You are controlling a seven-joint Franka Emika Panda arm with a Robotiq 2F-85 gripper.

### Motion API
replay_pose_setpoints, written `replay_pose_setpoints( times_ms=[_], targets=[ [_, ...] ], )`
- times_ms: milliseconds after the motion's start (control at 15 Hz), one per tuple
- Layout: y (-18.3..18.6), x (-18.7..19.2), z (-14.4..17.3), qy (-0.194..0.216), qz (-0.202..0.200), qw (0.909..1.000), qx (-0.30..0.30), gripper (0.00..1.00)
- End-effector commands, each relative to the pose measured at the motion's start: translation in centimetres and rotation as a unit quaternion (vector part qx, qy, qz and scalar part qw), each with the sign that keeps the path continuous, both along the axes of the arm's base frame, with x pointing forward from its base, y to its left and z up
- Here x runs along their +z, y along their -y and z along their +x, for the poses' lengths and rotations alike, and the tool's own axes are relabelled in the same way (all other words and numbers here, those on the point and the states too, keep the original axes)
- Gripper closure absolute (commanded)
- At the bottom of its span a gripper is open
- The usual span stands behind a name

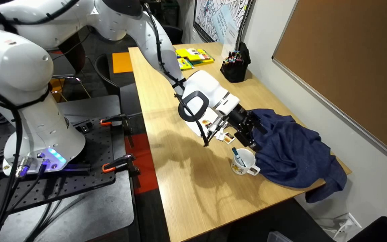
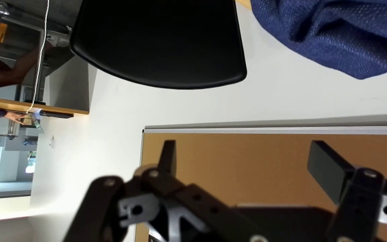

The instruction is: Put the marker in the mug

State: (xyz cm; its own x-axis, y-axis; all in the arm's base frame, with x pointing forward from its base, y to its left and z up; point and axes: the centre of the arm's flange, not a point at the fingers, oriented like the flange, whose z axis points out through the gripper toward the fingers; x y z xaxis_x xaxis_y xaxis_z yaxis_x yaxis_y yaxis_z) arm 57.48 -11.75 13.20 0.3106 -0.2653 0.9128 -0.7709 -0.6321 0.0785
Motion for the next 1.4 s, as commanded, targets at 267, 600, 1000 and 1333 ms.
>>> replay_pose_setpoints(
  times_ms=[267, 600, 1000, 1333],
  targets=[
    [0.8, 10.7, -0.6, -0.013, 0.112, 0.9887, 0.099, 0.00],
    [0.1, 14.7, -0.1, -0.039, 0.169, 0.9715, 0.161, 0.00],
    [0.1, 16.7, -2.2, -0.081, 0.241, 0.9351, 0.247, 0.00],
    [-1.6, 15.1, 1.3, -0.075, 0.196, 0.9503, 0.230, 0.00]
  ],
)
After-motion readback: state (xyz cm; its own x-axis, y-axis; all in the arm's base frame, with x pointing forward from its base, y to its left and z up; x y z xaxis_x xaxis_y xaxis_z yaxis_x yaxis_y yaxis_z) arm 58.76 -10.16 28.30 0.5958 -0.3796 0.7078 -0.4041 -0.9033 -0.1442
